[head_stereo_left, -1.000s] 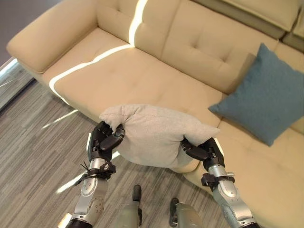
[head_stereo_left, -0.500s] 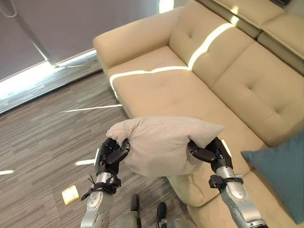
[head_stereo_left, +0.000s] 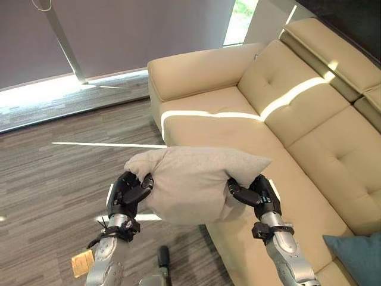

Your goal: Pick up all the scattered cushions and arrange them neatly on the sofa.

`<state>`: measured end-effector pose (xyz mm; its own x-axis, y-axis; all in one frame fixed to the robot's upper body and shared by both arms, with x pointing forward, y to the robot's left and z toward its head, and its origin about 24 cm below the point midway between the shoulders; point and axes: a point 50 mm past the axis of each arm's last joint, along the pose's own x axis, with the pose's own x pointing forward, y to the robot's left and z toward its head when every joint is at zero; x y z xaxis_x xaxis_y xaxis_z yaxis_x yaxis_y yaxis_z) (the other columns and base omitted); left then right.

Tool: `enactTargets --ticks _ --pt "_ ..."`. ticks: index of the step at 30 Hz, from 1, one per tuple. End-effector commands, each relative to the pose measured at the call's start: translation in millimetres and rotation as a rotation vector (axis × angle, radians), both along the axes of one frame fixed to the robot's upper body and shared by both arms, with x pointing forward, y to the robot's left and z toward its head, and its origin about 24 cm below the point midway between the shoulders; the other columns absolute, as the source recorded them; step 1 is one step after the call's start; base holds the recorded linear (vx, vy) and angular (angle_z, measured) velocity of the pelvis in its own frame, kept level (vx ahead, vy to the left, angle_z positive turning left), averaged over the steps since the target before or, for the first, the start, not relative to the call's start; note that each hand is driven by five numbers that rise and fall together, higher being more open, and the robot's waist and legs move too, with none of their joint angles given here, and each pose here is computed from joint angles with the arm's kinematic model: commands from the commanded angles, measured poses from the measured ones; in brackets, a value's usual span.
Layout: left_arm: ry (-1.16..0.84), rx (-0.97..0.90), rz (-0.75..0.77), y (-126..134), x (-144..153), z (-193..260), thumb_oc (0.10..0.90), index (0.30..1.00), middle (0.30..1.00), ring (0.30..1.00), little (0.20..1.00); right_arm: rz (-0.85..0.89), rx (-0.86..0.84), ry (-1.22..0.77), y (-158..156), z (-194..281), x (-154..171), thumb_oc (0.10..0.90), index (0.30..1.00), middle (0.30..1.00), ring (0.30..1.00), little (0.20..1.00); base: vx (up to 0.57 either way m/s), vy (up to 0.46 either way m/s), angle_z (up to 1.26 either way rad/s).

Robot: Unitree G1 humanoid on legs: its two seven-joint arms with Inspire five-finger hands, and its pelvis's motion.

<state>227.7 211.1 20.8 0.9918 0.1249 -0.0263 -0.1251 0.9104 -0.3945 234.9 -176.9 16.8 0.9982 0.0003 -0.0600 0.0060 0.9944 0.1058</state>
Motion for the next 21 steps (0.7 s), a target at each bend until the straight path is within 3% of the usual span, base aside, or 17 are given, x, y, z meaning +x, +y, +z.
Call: enactTargets --ticks 1,11,21 --pt "-0.288 0.106 -0.193 -31.5 6.7 48.0 0.400 0.300 0.300 0.300 0.300 0.129 0.095 -0.448 35.5 86.8 34.5 0.400 0.300 0.300 0.300 0.300 0.18 0.202 0.06" --pt "-0.304 0.084 -0.226 -41.9 14.5 49.4 0.400 0.300 0.300 0.300 0.300 0.149 0.081 -0.436 34.8 85.8 38.6 0.400 0.300 0.300 0.300 0.300 0.22 0.079 -0.01" --pt "-0.257 0.022 -0.259 -49.5 8.7 35.7 0.400 0.300 0.300 0.300 0.300 0.074 0.064 -0.402 11.8 75.1 26.3 0.400 0.300 0.300 0.300 0.300 0.13 -0.015 0.24"
